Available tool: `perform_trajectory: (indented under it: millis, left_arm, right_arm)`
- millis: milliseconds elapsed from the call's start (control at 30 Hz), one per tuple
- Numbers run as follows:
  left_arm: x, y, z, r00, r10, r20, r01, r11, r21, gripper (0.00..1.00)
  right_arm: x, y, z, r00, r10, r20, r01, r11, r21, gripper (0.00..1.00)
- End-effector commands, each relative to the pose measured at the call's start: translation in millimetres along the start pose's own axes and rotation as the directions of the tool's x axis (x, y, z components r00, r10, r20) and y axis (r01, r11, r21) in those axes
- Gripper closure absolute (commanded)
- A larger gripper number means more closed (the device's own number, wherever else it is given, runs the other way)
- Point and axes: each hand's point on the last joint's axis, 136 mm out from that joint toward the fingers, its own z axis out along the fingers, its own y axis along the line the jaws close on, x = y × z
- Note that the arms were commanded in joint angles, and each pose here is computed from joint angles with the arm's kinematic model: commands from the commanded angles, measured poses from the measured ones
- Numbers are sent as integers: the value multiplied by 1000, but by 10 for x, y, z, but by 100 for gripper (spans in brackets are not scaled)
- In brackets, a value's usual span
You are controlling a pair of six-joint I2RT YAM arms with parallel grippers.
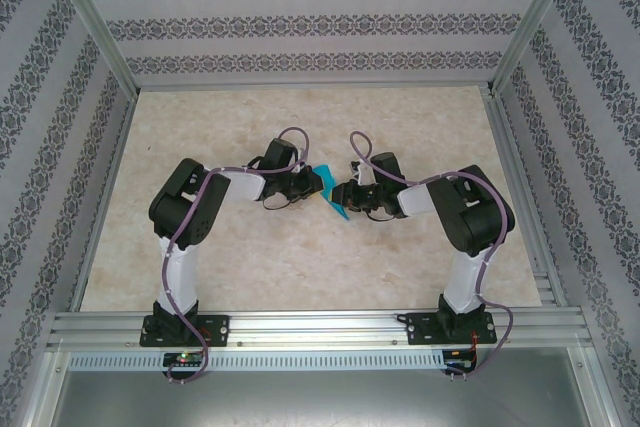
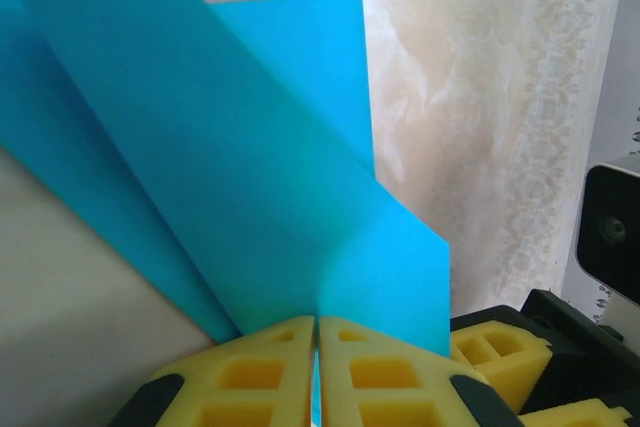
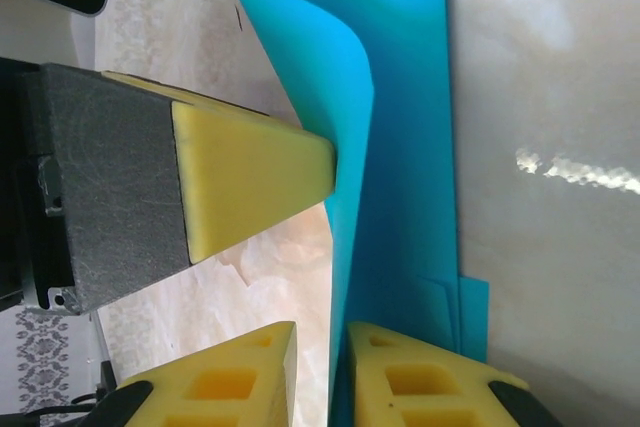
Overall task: Fold a paper plane with a square sheet of paper (pick it up from the middle)
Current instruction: Fold the wing for the fifth time at the center of the table.
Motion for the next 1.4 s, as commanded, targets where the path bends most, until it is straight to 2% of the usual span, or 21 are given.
perform_trajectory:
  millis: [0,400,600,767,933,1067,1200,1367]
  left_arm:
    - [54,339,90,999,-38,-3,37,990,-134,89]
    - [94,454,123,998,-55,-32,48,981,-190,90]
    - [88,430,116,998,-46,-35,39,982,-183,90]
    - [25,172,63,1000,-4,-27,1,995,-103,88]
    - [-53,-313,-111,997,75,9,-75,996,49,81]
    - [23,-501,-173,993,119,11,-119,986,118,79]
    - [161,-533,-118,989,147,-14,-144,983,116,79]
    - [243,-396,9,990,138,-41,-136,989,51,80]
  right_arm:
    - [36,-72,-39,1000,8,-12,-7,999,50,80]
    - [99,-140,-90,1000,25,-14,-24,994,105,80]
    - [194,-202,-86,998,53,-30,-49,993,112,89]
    - [265,-294,-39,995,91,-42,-85,990,114,96]
    - [296,-360,-8,991,123,-45,-117,986,121,97]
    - [337,-422,6,987,147,-61,-137,980,142,96]
    - [366,-463,5,986,149,-74,-135,977,163,96]
    - [385,-477,0,986,143,-84,-127,976,176,95]
